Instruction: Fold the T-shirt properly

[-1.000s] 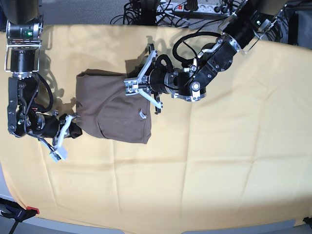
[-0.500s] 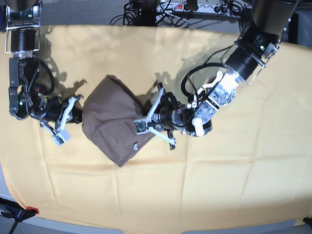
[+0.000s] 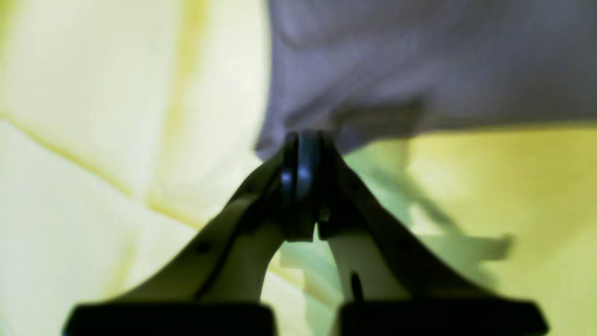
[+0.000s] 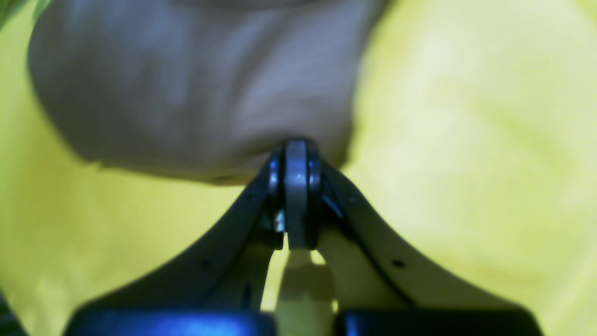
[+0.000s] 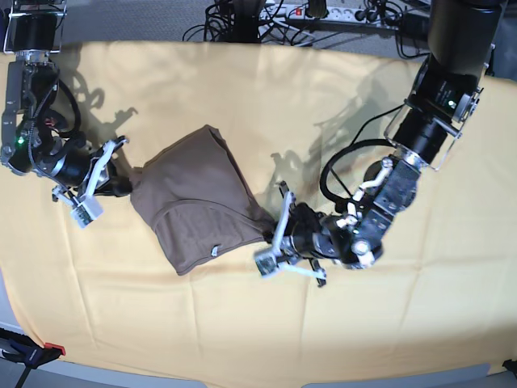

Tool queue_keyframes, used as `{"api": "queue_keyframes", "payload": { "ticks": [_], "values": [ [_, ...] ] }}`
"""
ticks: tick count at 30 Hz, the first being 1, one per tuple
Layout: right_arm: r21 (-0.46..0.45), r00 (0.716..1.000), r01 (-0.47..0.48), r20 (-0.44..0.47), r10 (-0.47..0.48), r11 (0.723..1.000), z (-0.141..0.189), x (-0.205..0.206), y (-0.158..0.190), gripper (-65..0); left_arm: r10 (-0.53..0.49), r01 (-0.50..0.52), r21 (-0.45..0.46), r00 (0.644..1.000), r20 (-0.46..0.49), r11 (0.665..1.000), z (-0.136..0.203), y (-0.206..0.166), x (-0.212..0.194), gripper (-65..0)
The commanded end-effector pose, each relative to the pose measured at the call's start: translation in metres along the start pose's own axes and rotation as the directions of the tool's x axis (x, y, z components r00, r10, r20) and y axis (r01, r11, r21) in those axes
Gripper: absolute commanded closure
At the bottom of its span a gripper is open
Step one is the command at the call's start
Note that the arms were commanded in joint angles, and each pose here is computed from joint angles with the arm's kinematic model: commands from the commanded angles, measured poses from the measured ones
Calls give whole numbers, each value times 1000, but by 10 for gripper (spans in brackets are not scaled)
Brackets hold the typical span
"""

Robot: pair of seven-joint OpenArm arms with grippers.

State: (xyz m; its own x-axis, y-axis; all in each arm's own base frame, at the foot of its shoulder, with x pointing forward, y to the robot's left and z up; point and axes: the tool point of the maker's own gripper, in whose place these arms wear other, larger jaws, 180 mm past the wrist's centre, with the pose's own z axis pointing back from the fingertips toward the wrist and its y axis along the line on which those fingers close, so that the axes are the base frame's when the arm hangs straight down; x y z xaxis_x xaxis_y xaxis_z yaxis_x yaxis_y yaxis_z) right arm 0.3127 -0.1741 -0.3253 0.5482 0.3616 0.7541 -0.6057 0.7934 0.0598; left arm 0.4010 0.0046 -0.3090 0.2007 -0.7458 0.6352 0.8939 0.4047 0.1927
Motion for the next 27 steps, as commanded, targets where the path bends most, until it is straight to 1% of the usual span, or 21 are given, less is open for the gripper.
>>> {"api": "queue_keyframes", "payload": {
  "ticks": [1, 3, 4, 7, 11, 13, 16, 19, 20, 22, 25, 27],
  "values": [
    [-22, 999, -24, 43, 25, 999, 7, 15, -8, 0, 19, -21, 35, 998, 54, 999, 20, 20, 14, 0],
    [-57, 998, -47, 39, 49, 997, 7, 14, -14, 0, 79, -82, 21, 990, 115, 996, 41, 31, 16, 0],
    [-70, 997, -54, 52, 57, 996, 7, 17, -16, 0, 115, -117, 5, 983, 143, 993, 50, 36, 18, 0],
    [-87, 993, -67, 87, 75, 994, 6, 23, -21, 0, 205, -199, -47, 951, 231, 979, 79, 49, 23, 0],
    [-88, 993, -55, 100, 64, 995, 2, 29, -30, 0, 294, -286, -71, 910, 293, 955, 106, 62, 9, 0],
    [-98, 994, -34, 95, 44, 995, -1, 29, -39, 0, 333, -323, -81, 898, 287, 943, 111, 61, -5, 0],
    [-105, 996, 17, 89, -7, 994, -6, 25, -55, 0, 373, -358, -104, 891, 257, 928, 114, 54, -25, 0],
    [-81, 992, 72, 112, -63, 994, -12, 31, -64, 0, 389, -369, -125, 883, 263, 921, 114, 49, -29, 0],
    [-56, 989, 95, 115, -88, 994, -15, 33, -63, 0, 390, -370, -125, 883, 261, 921, 114, 49, -29, 0],
    [-7, 990, 113, 84, -112, 994, -22, 30, -54, 0, 390, -370, -124, 884, 259, 921, 114, 49, -30, 0],
    [41, 996, 92, 2, -93, 995, -34, 13, -35, 0, 390, -370, -126, 885, 254, 921, 114, 48, -30, 0],
    [66, 996, 85, -29, -83, 994, -40, 5, -25, 0, 391, -370, -131, 885, 253, 920, 114, 47, -30, 0]
  ]
}}
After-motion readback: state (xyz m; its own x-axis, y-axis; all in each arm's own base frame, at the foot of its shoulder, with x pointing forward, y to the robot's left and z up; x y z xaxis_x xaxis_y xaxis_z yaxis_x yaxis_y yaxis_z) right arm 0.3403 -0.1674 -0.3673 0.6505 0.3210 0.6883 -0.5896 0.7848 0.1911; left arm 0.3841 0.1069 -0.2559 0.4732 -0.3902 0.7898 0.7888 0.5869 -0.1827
